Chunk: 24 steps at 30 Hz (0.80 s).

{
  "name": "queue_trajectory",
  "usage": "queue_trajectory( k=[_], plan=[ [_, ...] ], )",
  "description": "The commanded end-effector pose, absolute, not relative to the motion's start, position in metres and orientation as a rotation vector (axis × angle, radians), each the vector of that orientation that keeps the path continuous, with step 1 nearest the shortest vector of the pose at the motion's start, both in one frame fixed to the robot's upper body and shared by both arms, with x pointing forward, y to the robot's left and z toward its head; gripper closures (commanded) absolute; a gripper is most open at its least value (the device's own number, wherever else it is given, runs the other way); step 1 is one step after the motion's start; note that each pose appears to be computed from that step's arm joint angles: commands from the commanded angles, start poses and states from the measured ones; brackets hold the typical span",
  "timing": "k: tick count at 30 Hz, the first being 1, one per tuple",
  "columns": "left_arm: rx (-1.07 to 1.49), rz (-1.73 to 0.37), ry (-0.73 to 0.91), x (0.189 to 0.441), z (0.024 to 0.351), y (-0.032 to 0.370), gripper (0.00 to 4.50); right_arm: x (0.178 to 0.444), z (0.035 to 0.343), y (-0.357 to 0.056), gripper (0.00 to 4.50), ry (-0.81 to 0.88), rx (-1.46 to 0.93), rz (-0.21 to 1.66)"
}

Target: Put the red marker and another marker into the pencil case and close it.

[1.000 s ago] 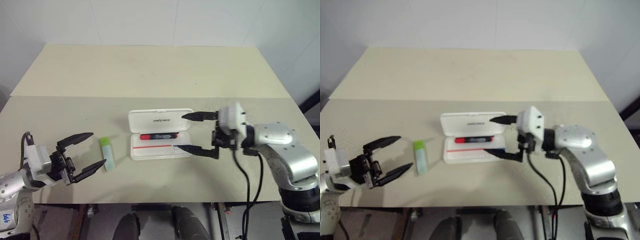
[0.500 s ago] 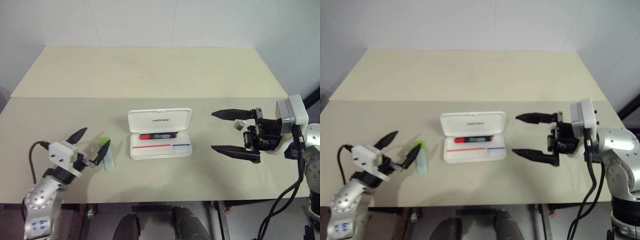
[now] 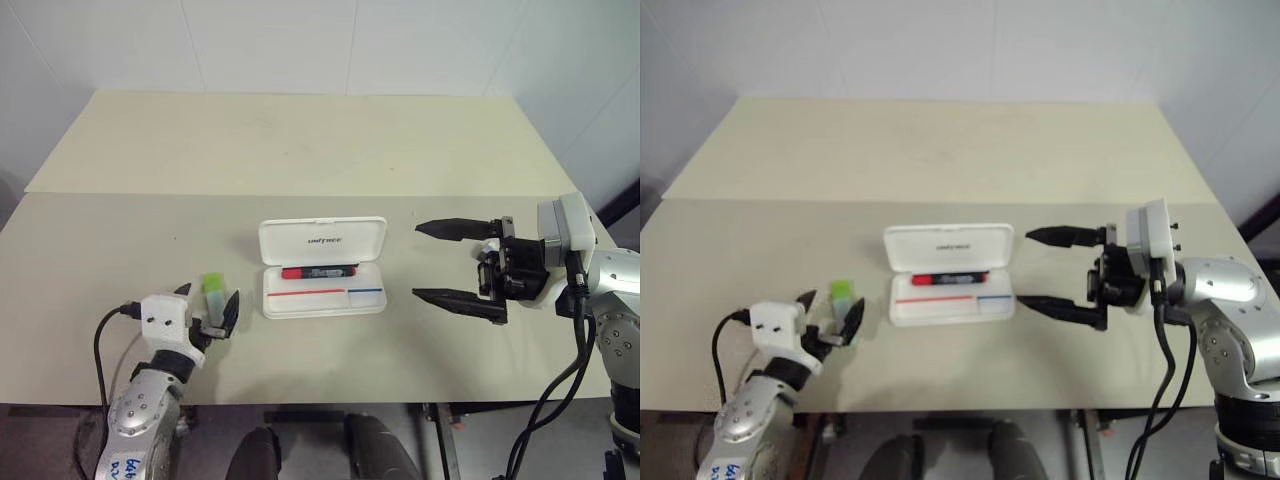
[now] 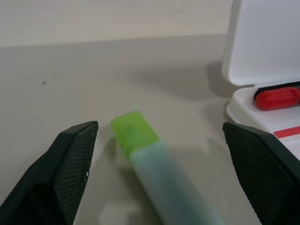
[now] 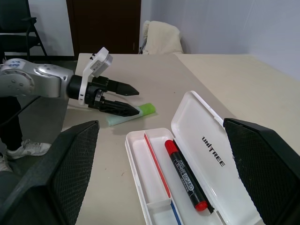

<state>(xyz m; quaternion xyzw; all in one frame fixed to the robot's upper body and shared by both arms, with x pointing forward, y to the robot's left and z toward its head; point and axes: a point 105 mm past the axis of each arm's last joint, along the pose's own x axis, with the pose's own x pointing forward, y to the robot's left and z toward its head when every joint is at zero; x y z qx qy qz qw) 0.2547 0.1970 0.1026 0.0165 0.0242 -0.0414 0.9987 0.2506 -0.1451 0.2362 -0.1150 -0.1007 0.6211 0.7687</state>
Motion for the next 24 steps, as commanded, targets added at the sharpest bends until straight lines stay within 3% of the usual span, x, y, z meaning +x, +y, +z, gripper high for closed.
queue_trajectory(
  k=[1,16,24],
  plan=[
    [0.018,-0.032,0.076,0.252,0.105,0.194,0.00,0.251,0.240,-0.142,0.02,-0.234,-0.274,1.357],
    [-0.029,0.134,0.426,0.253,0.073,0.196,0.00,0.255,0.239,-0.134,0.02,-0.237,-0.267,1.365],
    [-0.015,0.159,0.530,0.255,0.066,0.196,2.47,0.254,0.238,-0.133,0.00,-0.241,-0.259,1.347]
  ],
)
